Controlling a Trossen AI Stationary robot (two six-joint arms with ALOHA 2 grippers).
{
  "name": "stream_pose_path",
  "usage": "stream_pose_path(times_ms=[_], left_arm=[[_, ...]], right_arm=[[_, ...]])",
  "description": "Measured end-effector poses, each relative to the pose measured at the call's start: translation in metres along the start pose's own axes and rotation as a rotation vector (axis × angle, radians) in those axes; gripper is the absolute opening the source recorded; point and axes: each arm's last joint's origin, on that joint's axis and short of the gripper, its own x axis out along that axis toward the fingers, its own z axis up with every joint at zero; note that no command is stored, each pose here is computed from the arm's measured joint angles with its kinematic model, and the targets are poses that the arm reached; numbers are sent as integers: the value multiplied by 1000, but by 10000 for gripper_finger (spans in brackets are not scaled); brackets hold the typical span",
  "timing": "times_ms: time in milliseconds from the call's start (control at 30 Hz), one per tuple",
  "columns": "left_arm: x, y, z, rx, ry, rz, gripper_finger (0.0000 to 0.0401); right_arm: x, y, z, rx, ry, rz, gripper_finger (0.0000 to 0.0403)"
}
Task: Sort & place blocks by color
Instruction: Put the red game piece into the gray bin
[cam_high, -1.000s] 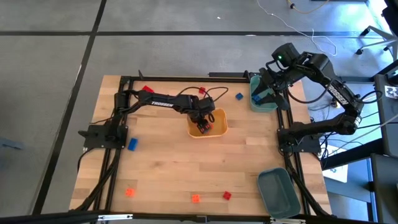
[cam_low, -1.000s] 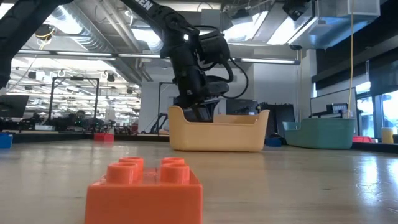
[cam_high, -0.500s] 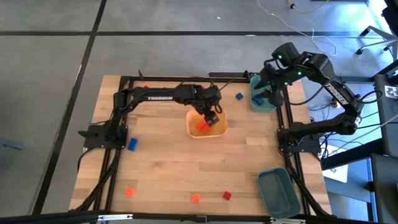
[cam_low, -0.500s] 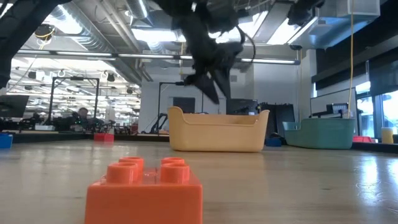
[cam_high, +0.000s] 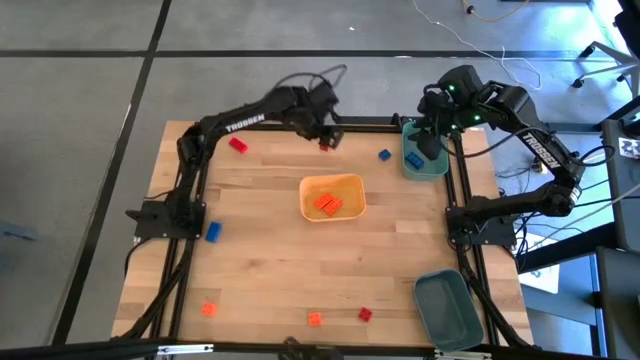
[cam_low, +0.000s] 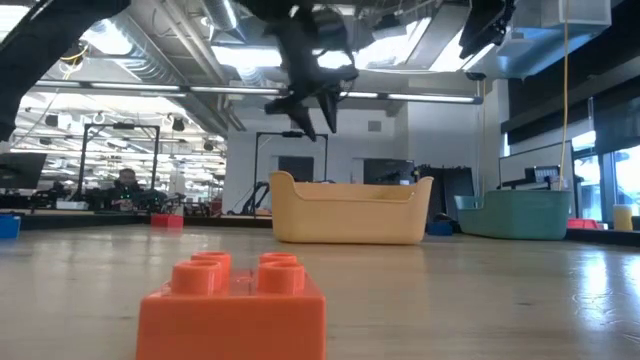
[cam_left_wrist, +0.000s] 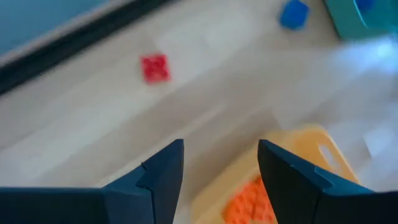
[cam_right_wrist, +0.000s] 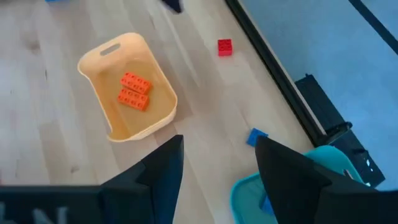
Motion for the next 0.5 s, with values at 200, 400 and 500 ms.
stream_pose_path(times_ms=[200, 400, 500], left_arm=[[14, 29, 22, -85, -51, 39, 196], [50, 50, 35, -69, -14, 7, 196], [70, 56, 38, -63, -11, 12, 196]], right_arm=[[0, -2, 0, 18, 3, -52, 200], [0, -3, 2, 18, -7, -94, 200], [0, -3, 3, 18, -19, -93, 200]])
